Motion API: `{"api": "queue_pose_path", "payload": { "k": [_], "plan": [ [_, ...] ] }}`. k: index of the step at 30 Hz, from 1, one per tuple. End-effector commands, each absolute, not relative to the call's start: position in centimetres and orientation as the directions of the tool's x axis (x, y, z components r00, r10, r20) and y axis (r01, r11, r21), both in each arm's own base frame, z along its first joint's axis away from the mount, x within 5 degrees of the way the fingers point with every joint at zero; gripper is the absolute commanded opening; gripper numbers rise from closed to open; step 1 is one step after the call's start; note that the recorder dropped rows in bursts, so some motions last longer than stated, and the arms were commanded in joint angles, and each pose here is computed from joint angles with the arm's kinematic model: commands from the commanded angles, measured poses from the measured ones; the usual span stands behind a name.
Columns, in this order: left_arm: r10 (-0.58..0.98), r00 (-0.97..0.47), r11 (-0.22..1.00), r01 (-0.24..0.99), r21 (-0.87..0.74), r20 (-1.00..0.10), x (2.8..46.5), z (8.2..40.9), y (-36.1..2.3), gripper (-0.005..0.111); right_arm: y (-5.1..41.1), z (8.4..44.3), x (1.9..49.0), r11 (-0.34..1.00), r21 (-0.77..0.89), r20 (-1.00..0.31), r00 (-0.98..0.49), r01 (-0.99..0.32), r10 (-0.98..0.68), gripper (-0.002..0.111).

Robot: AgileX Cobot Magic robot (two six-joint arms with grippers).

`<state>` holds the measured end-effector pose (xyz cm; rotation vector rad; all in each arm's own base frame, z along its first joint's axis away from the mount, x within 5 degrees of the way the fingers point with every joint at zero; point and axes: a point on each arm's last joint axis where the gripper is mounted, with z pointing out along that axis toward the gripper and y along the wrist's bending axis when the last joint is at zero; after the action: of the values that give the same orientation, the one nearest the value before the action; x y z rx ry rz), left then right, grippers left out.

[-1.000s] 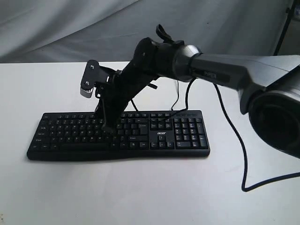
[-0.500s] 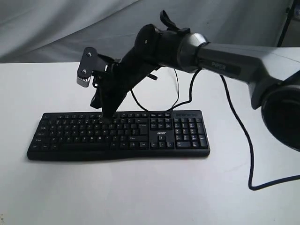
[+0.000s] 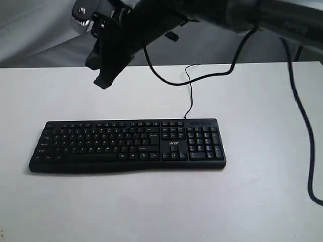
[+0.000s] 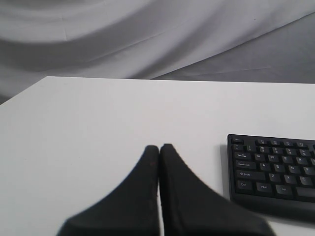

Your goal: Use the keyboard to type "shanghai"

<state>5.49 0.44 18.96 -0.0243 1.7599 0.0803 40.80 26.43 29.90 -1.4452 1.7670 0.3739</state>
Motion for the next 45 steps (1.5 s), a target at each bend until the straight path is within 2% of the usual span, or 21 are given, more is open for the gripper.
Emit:
{"api": "queue_pose_path", "payload": {
  "k": [1, 8, 13, 18, 22, 26, 38, 45],
  "plan": [
    [0.026, -0.179, 0.997, -0.064, 0.038, -0.983, 5.5, 18.9, 0.4, 0.001, 25.3, 32.9, 39.2, 0.321, -0.274, -0.745, -0.011, -0.907, -0.667, 0.0],
    [0.026, -0.179, 0.997, -0.064, 0.038, -0.983, 5.5, 18.9, 0.4, 0.001, 23.3, 36.1, 36.1, 0.386, -0.308, -0.78, -0.001, -0.87, -0.626, 0.0],
    [0.026, -0.179, 0.997, -0.064, 0.038, -0.983, 5.5, 18.9, 0.4, 0.001, 20.8, 40.4, 32.2, 0.513, -0.331, -0.866, 0.039, -0.792, -0.499, 0.0],
    [0.026, -0.179, 0.997, -0.064, 0.038, -0.983, 5.5, 18.9, 0.4, 0.001, 18.5, 44.7, 27.7, 0.553, -0.322, -0.911, 0.093, -0.768, -0.402, 0.0],
    [0.026, -0.179, 0.997, -0.064, 0.038, -0.983, 5.5, 18.9, 0.4, 0.001, 17.2, 46.5, 25.3, 0.574, -0.326, -0.923, 0.122, -0.751, -0.364, 0.0],
    [0.026, -0.179, 0.997, -0.064, 0.038, -0.983, 5.5, 18.9, 0.4, 0.001, 16.5, 47.8, 24.0, 0.606, -0.278, -0.947, 0.107, -0.745, -0.304, 0.0],
    [0.026, -0.179, 0.997, -0.064, 0.038, -0.983, 5.5, 18.9, 0.4, 0.001, 14.5, 51.2, 21.2, 0.678, -0.309, -0.951, 0.224, -0.667, -0.213, 0.0],
    [0.026, -0.179, 0.997, -0.064, 0.038, -0.983, 5.5, 18.9, 0.4, 0.001, 13.3, 52.3, 20.5, 0.75, -0.243, -0.968, 0.209, -0.616, -0.141, 0.0]
  ]
}}
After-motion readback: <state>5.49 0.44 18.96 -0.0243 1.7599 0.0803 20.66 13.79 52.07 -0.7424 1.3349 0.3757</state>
